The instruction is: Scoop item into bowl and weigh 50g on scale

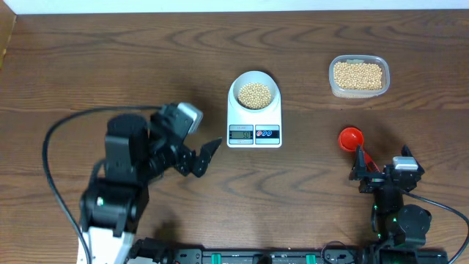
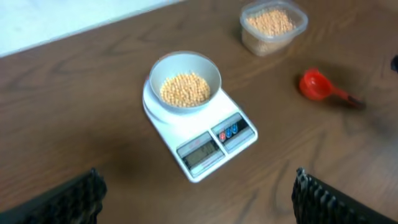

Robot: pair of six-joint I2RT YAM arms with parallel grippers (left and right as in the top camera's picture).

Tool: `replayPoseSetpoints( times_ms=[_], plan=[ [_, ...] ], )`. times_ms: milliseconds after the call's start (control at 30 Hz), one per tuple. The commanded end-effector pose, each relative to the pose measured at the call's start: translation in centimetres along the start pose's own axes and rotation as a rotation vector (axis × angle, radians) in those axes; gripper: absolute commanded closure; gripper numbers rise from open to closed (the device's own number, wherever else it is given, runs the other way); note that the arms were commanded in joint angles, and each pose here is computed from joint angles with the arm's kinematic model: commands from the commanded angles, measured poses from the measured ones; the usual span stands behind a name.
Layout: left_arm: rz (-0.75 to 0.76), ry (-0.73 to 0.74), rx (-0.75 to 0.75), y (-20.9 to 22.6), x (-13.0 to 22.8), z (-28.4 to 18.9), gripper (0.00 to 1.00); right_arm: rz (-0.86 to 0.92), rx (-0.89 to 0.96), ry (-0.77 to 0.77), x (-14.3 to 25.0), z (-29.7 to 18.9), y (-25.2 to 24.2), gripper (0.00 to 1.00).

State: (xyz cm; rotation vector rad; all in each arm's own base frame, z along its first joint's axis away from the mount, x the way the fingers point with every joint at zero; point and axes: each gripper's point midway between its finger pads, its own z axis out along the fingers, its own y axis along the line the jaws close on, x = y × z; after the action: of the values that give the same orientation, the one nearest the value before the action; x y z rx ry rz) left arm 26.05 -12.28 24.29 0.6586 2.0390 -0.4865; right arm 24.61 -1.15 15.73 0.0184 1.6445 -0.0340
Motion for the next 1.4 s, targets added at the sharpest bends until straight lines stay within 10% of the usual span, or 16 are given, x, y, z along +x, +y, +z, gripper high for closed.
replayPoseSetpoints(
  times_ms=[0,1367],
  plan=[
    [-0.088,-0.041,-0.038,0.2,1.6,-0.3,0.02,0.009,0.008,0.000,0.0,0.0,-0.1,0.01],
    [-0.180,-0.395,-0.244,2.3,7.9,-3.0,0.02,0.009,0.008,0.000,0.1,0.0,-0.1,0.01]
  ],
)
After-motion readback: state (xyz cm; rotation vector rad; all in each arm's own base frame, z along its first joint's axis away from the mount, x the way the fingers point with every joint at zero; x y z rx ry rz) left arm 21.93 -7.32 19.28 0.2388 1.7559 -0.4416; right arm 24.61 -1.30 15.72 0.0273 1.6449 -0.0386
